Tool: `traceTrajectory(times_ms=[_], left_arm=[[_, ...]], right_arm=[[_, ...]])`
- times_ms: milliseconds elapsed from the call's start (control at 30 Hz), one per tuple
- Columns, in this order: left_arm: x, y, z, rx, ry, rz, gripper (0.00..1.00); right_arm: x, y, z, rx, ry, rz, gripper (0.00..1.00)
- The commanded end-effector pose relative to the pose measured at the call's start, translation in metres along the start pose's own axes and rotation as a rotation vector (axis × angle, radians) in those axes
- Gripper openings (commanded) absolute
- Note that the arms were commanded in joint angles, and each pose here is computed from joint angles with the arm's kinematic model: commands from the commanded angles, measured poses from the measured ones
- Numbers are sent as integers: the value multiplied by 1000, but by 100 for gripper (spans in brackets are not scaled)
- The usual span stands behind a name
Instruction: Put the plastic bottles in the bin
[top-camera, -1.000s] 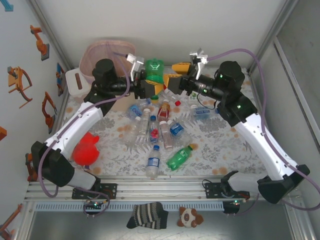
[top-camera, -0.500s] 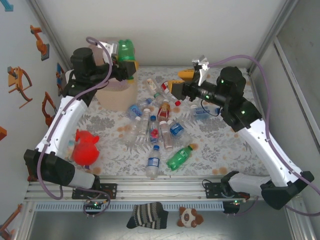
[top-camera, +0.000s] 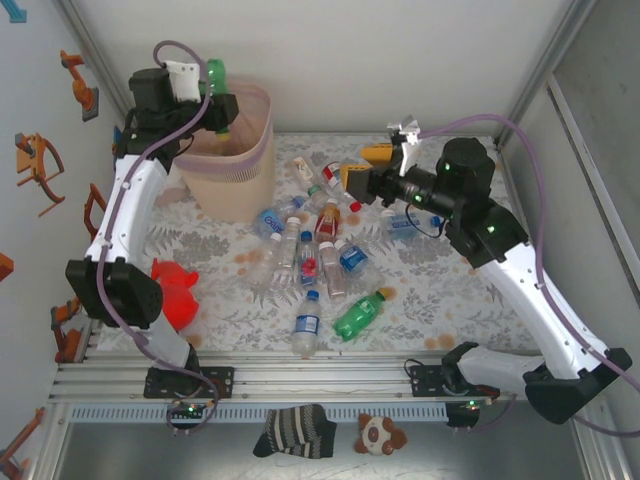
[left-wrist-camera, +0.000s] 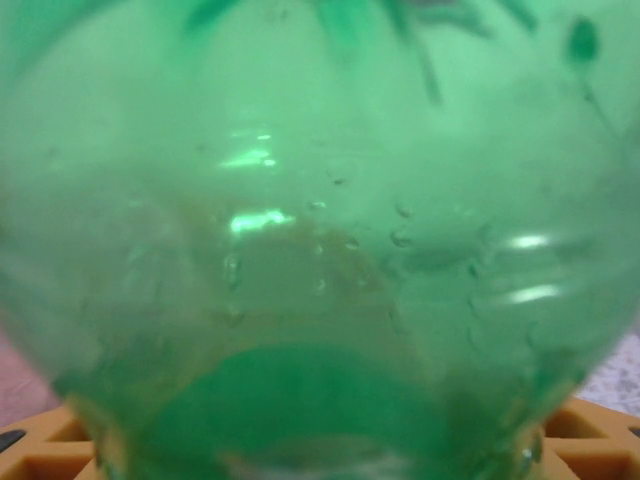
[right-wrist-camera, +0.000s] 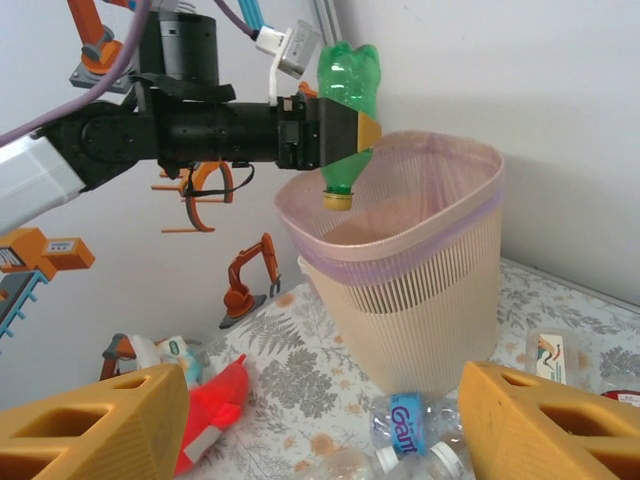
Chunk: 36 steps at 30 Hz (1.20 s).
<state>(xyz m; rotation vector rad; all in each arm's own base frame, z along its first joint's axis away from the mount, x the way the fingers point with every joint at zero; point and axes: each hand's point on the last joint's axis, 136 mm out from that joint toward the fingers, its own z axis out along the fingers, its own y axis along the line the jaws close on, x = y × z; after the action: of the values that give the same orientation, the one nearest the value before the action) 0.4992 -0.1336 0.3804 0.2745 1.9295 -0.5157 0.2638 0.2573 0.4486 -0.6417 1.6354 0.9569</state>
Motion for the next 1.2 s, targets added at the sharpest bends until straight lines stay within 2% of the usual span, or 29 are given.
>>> traceTrajectory(times_ms=[0,367,567,767,1167], left_arm=[[3,12,4,-13,42,47,51],[48,66,53,-51,169,-30,50],[87,86,74,-91,303,-35,49],[131,100,81,-133,464,-52,49],[192,110,92,-181,685,-39,51]], right_arm=[[0,1,-8,18,-11,-19,71],[4,0,-12,34,2,-25,70],[6,-1,-13,37,6,-25,70],[10,-3,-11,39,14,-22,70],[12,-4,-7,34,23,-16,70]])
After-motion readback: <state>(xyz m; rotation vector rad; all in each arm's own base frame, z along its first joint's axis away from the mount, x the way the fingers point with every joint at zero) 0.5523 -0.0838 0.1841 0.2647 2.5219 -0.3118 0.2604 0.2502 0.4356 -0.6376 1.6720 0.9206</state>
